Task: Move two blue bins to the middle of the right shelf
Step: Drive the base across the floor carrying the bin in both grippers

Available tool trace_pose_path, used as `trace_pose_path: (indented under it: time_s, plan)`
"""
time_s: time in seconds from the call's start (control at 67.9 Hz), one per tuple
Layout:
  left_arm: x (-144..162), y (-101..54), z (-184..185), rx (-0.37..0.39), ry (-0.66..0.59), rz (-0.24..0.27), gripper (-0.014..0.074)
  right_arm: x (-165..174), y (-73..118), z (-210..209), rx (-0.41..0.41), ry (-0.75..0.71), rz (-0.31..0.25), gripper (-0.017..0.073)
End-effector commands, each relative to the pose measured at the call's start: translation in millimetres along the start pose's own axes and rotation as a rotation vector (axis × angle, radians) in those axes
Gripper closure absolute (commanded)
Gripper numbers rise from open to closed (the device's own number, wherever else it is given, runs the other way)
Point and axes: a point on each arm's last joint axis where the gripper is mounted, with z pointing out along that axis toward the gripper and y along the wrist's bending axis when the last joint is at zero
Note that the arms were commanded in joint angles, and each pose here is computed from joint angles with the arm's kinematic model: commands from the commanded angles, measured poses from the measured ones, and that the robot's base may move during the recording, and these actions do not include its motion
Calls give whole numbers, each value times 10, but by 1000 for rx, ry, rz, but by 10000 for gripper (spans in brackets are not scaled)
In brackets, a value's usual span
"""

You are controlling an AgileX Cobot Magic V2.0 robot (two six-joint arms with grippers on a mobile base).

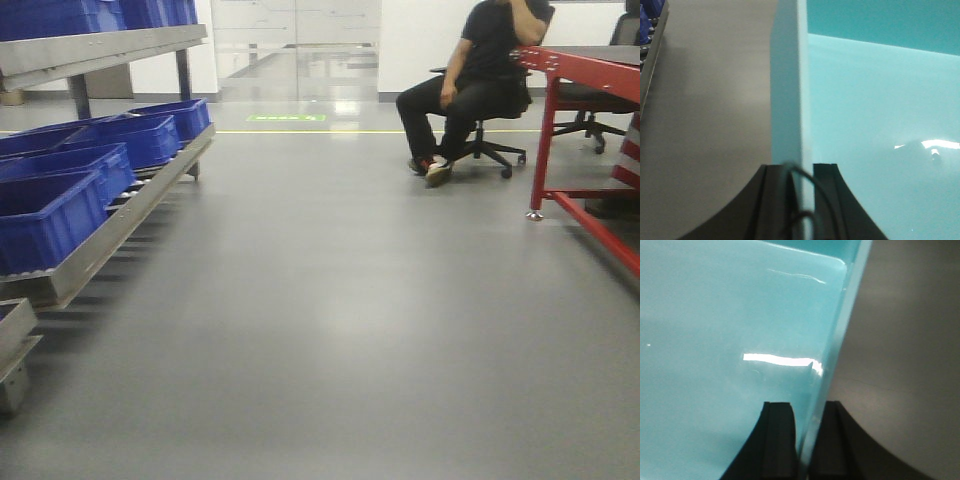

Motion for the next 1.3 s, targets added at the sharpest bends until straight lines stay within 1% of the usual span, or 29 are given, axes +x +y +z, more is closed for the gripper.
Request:
trace_pose_path:
  time_s: [0.0,1.281]
  plan:
    - [-123,-97,-116,81,-103,-55,704,-45,41,-62,-31,-43,-13,712]
    - [-123,-97,-116,81,-103,-55,704,-45,41,-62,-31,-43,-13,712]
